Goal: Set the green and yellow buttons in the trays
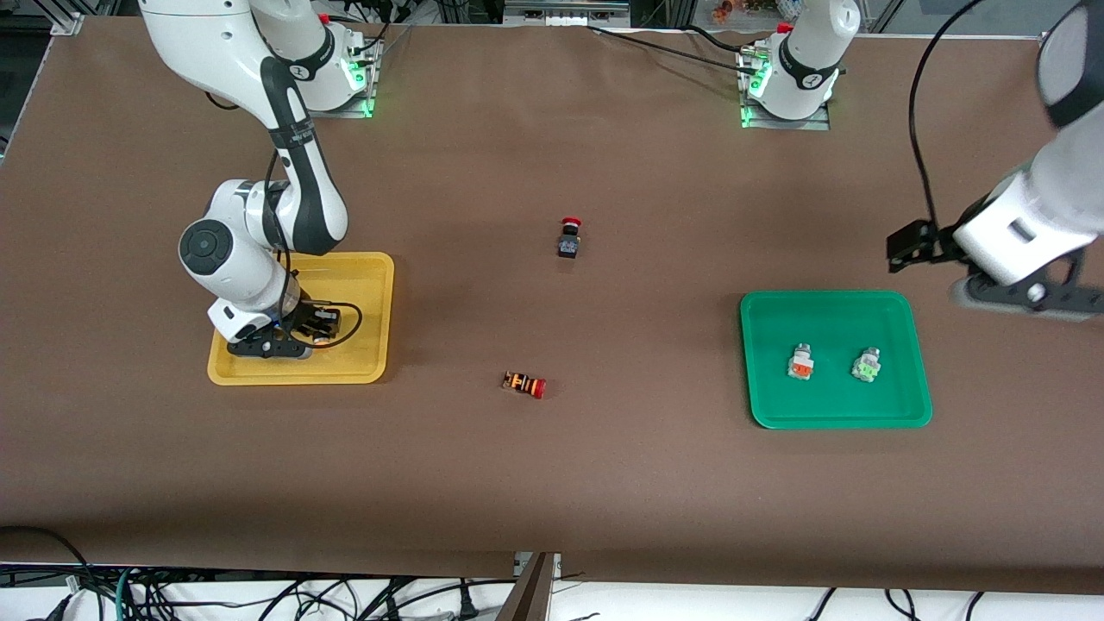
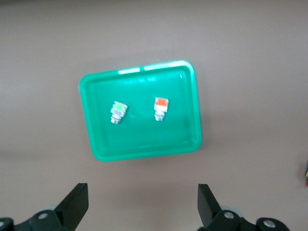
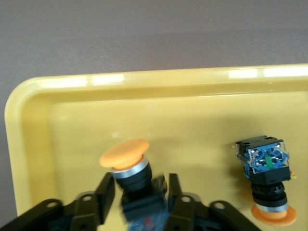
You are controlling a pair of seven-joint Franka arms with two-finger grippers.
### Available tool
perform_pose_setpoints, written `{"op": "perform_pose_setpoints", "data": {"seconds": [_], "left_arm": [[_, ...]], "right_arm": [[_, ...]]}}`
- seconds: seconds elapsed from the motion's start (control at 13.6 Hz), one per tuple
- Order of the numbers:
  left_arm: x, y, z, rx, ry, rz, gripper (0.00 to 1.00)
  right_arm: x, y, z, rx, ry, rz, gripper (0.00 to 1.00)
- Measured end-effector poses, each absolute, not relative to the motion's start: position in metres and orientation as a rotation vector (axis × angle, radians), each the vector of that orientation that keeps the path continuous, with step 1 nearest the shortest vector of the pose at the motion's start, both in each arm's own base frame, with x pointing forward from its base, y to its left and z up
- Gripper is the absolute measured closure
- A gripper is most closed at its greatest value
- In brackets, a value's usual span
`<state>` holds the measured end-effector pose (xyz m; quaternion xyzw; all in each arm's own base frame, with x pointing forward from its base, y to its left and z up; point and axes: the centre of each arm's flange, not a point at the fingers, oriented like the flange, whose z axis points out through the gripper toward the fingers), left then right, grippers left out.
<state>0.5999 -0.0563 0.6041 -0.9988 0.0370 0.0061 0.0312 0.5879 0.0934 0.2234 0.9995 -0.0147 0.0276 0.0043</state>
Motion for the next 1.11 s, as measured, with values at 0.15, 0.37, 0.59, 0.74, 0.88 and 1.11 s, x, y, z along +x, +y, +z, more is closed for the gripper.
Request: {"op": "perform_pose_setpoints", "data": {"seconds": [0.15, 0.37, 0.59, 0.74, 0.88, 1.11], "left_arm": [[0.571, -0.047, 0.623, -3.074, 0.049, -0.068, 0.0], [0.563, -0.041, 0.614, -3.089, 0.027, -0.022, 0.0], [0.563, -0.042, 0.608, -3.088, 0.03, 0.015, 0.0], [0.562, -0.043, 0.608, -3.088, 0.029, 0.019, 0.0], [0.562, -0.043, 0.608, -3.088, 0.029, 0.02, 0.0], [0.562, -0.042, 0.608, -3.088, 0.027, 0.02, 0.0]], "right_arm": [[0.591, 0.09, 0.233, 3.137, -0.057, 0.117, 0.19], [0.603, 0.079, 0.271, 3.165, -0.091, 0.1, 0.03], [0.631, 0.05, 0.337, 3.206, -0.134, -0.033, 0.03], [0.644, 0.029, 0.375, 3.23, -0.123, -0.071, 0.03], [0.65, 0.019, 0.406, 3.246, -0.111, -0.121, 0.03], [0.652, -0.051, 0.427, 3.263, -0.073, -0.157, 0.03]]}}
